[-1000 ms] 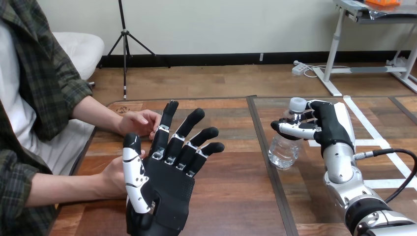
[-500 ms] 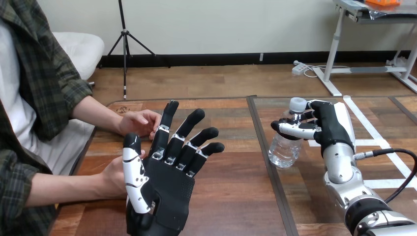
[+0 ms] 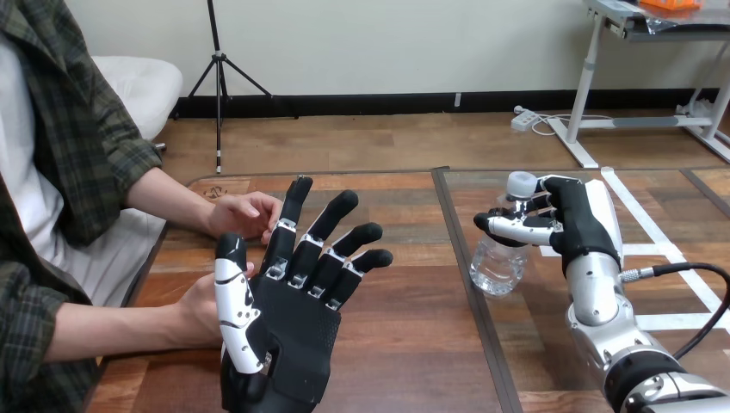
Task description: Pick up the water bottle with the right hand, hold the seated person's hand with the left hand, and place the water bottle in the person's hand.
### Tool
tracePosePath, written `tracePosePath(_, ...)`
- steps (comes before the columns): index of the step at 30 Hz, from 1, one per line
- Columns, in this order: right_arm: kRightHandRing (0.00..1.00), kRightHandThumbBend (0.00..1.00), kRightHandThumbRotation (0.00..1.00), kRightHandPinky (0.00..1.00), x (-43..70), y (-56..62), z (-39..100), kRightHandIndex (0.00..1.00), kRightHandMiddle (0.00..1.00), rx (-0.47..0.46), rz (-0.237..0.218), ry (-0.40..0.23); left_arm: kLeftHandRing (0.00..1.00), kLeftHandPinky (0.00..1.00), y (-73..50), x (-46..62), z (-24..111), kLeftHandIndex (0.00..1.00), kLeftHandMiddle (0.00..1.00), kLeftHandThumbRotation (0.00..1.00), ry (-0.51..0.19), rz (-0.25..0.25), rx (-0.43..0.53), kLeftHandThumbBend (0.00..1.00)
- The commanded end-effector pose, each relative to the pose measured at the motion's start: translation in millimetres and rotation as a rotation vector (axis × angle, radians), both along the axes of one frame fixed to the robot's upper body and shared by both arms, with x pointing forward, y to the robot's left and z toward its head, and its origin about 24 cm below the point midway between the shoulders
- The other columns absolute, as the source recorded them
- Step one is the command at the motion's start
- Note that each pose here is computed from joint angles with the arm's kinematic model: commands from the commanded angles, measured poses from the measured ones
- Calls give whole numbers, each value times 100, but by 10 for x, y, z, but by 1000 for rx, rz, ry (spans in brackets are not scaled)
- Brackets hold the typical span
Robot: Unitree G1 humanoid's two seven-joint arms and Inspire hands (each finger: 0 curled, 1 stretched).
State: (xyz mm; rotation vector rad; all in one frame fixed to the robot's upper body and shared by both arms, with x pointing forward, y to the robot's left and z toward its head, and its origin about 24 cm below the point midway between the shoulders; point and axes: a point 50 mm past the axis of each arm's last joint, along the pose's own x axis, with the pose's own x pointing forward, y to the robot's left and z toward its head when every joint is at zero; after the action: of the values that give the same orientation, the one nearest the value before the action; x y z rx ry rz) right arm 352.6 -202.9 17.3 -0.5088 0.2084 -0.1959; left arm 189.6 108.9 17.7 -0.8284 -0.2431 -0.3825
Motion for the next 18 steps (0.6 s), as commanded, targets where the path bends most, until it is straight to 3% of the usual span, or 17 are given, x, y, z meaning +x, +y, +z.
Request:
tracePosePath(1, 48, 75, 0, 43, 86, -1, 190, 55, 53, -5, 10, -104, 69, 62, -138, -142, 20, 98, 80, 100, 20, 56, -111, 54)
tracePosePath(18, 46, 76, 0, 42, 35, -14, 230, 53, 51, 15, 35, -214, 69, 61, -135, -125, 20, 98, 79, 100, 16, 47, -106, 54)
